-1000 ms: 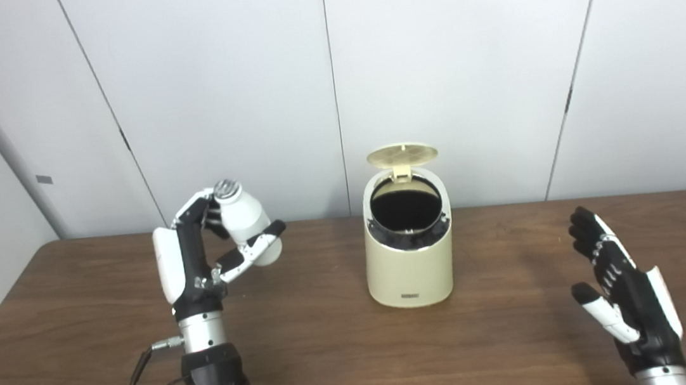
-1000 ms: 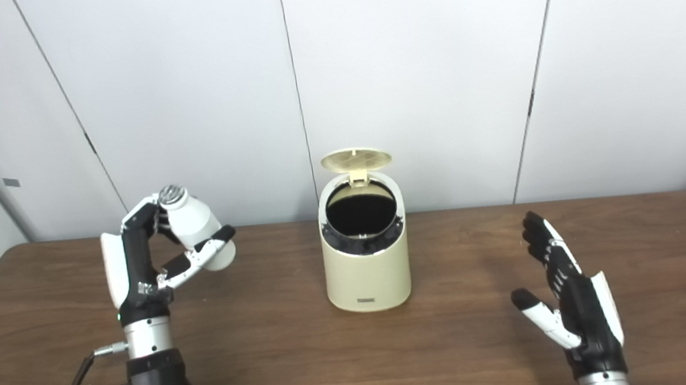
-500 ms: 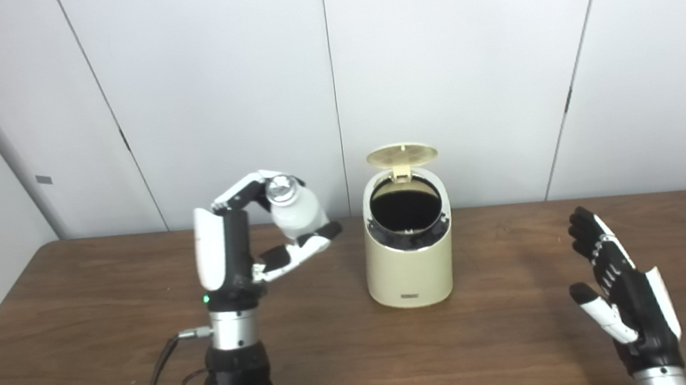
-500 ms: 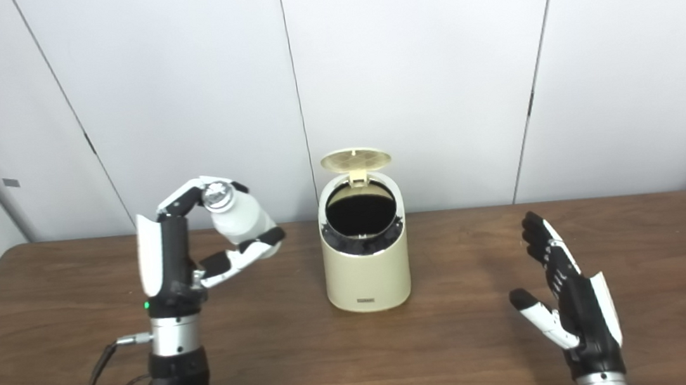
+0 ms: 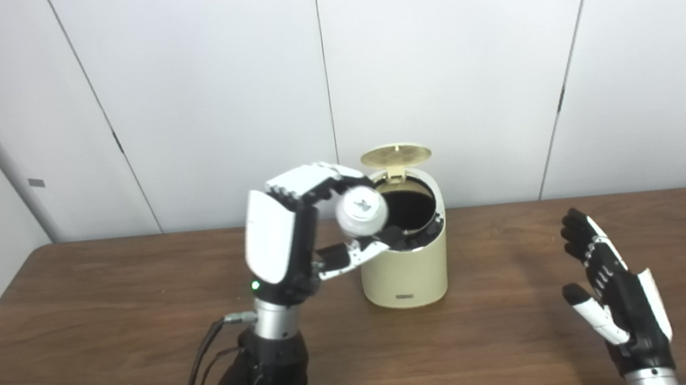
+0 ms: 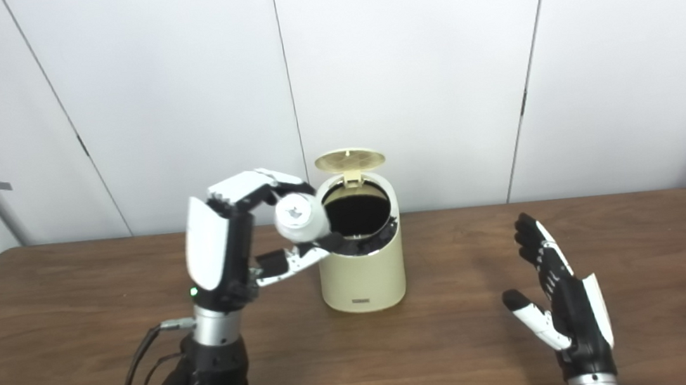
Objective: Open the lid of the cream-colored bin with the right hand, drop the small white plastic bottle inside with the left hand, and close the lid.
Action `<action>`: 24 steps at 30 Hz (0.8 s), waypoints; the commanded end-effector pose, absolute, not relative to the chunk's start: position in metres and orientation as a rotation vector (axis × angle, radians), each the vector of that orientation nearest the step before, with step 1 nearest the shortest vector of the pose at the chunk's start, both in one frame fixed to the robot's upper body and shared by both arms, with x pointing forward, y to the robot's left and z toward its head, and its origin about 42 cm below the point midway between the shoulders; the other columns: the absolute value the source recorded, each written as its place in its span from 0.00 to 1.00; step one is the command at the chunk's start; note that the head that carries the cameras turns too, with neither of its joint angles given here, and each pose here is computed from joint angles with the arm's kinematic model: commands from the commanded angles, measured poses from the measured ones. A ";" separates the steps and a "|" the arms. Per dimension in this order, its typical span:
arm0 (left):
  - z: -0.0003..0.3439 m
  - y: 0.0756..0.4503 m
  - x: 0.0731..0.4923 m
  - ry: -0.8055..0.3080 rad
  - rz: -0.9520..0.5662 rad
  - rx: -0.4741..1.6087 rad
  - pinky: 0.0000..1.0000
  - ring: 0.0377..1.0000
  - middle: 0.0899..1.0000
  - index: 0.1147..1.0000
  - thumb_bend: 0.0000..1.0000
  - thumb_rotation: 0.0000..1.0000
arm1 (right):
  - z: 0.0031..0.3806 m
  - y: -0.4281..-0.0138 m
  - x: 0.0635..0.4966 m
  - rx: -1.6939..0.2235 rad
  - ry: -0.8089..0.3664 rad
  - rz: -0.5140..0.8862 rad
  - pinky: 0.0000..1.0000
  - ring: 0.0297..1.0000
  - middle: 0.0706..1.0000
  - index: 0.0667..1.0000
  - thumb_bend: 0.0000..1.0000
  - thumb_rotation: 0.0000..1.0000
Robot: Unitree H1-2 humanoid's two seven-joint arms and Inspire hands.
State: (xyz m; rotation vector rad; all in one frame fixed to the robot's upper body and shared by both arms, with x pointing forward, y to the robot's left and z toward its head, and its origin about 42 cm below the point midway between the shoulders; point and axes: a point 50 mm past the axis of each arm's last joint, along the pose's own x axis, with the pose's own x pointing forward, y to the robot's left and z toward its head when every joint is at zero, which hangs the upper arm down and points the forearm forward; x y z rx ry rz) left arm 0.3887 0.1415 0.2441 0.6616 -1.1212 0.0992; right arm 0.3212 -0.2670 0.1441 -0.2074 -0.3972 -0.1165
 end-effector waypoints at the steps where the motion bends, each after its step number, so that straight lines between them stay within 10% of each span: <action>1: 0.268 0.136 0.398 -1.209 0.116 0.630 0.34 0.42 0.45 0.41 0.50 0.00 | 0.157 -0.266 0.326 -0.205 -0.478 -0.119 0.88 0.90 0.90 0.89 1.00 0.78; 24: 0.258 0.103 0.451 -1.161 0.092 0.669 0.27 0.39 0.47 0.41 0.50 0.00 | 0.153 -0.264 0.324 -0.202 -0.480 -0.125 0.88 0.90 0.90 0.89 1.00 0.78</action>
